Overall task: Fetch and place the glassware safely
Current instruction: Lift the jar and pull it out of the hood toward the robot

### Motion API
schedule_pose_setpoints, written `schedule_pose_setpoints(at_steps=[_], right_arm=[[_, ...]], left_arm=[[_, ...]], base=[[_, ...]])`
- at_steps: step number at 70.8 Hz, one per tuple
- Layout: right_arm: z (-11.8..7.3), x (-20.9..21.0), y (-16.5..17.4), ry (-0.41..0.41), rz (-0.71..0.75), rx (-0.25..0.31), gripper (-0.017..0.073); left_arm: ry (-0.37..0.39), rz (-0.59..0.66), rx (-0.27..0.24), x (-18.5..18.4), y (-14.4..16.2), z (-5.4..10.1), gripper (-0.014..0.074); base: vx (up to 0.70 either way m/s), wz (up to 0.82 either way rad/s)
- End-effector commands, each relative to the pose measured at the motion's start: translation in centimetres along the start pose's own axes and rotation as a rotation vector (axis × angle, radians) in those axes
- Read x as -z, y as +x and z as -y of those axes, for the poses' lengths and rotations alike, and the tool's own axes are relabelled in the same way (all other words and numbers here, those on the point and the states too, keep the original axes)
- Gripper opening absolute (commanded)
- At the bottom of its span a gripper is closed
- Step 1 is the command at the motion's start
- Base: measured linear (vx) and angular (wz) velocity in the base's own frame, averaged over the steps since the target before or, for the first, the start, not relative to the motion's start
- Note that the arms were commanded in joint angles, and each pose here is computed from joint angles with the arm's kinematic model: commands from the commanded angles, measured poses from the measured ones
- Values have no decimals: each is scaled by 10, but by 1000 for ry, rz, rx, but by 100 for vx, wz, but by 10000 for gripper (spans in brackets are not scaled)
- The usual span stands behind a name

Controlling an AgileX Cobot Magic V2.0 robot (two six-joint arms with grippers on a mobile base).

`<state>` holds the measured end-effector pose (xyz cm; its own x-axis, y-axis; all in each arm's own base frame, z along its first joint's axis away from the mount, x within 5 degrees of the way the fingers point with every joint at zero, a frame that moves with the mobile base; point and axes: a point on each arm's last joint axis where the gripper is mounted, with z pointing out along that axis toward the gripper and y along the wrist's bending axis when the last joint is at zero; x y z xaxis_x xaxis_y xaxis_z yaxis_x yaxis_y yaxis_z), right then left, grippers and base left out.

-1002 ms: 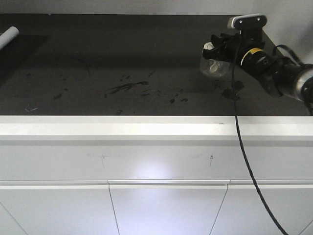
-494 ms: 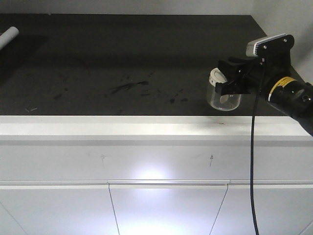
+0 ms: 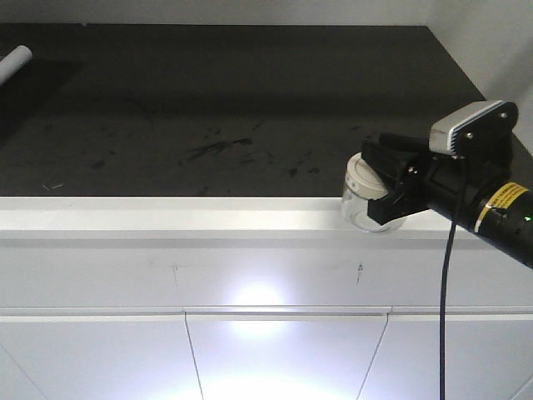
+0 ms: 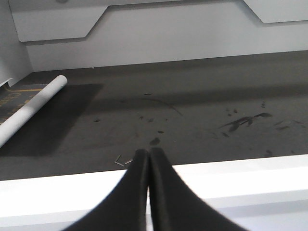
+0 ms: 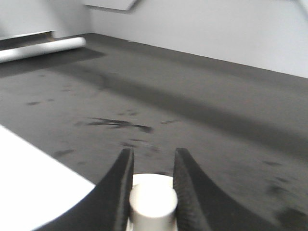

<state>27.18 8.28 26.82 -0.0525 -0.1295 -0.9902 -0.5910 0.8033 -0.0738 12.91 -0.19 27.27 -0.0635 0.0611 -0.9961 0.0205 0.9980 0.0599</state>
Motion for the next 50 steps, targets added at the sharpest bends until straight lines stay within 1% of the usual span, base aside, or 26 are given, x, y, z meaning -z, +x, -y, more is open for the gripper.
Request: schedule_pose_setpoints(at_steps=[1,12,16,22,26,29,34,44,50], right_arm=[[-22,0,-28,-98,144,20,-3],[-60,-8,-31,-233,147,26,-3],[-70,-9,-32,-270,152,24,-3],[-84,-9,-34,-314,159,5,-3],[-90,-9,-35,-341,162,-18,-3],[-94,-8,-36,-359,166,-34,-3],[-98,-4,-41,-376,178,-34,-3],[-99,8,-52,-379,210,-1,-3],[-99,11,-55,-372,215,7,-3]], left_arm=[[1,100,13,0,-15,0,-7],[1,101,13,0,-15,0,-7],[1,101,13,0,-15,0,-7],[1,101,13,0,-15,0,-7],[1,101,13,0,-15,0,-7],[1,101,13,0,-15,0,-7],[1,101,13,0,-15,0,-7],[1,101,13,0,-15,0,-7],[1,101,13,0,-15,0,-7]], base=[[0,0],[0,0],[0,0],[0,0],[0,0],[0,0],[0,0],[0,0],[0,0]])
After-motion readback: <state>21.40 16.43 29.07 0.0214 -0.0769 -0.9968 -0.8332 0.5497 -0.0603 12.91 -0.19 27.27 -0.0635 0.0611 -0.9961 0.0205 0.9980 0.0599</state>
